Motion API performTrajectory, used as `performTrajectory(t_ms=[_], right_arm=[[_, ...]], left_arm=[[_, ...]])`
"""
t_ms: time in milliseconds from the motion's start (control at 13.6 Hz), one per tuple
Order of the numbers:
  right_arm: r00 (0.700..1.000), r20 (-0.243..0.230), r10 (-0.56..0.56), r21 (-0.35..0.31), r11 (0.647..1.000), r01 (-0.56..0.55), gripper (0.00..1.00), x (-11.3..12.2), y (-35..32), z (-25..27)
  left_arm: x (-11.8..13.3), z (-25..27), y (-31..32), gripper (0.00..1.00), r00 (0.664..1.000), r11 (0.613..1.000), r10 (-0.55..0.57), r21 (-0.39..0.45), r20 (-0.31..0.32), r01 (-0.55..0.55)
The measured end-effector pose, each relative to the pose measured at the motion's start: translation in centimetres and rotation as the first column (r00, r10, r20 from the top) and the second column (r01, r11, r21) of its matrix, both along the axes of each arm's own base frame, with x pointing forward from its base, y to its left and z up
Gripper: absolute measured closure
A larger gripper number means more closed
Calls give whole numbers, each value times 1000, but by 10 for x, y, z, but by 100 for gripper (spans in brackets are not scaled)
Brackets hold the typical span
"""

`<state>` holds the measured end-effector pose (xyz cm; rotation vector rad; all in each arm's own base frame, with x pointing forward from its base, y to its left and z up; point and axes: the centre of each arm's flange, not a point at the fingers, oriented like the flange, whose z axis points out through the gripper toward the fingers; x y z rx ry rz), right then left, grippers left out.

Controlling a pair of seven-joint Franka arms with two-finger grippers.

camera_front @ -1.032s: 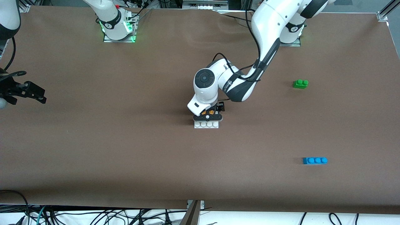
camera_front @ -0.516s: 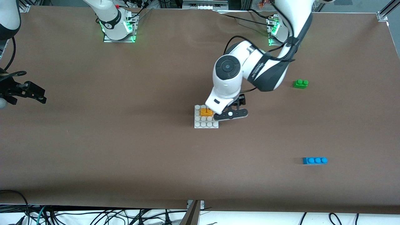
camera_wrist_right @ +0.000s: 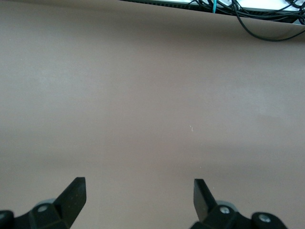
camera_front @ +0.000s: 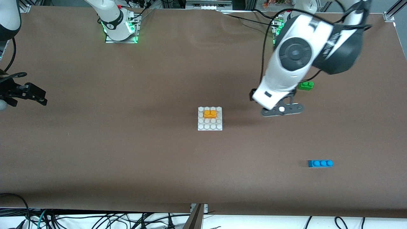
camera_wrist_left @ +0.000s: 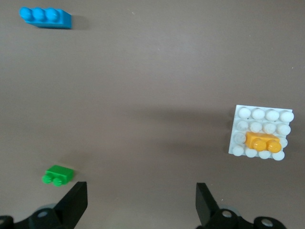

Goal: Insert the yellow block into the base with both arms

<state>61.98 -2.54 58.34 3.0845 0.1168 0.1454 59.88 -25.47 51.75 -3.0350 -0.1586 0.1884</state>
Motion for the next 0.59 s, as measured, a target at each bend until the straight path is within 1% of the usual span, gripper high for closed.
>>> performTrajectory(t_ms=[147, 295, 442, 590], right_arm=[[1000, 0, 0, 0, 1000, 0, 0, 0, 0, 0], [1000, -1, 0, 0, 1000, 0, 0, 0, 0, 0], [1000, -1, 0, 0, 1000, 0, 0, 0, 0, -1], [1000, -1, 0, 0, 1000, 0, 0, 0, 0, -1]], left_arm=[[5, 36, 64, 0, 1000, 999, 8, -43, 17, -7], [1, 66, 127, 0, 999, 998, -2, -68, 46, 6], [-20, 81, 153, 0, 999, 996, -9, -85, 53, 13], [-45, 85, 153, 0, 996, 997, -27, -74, 80, 33]])
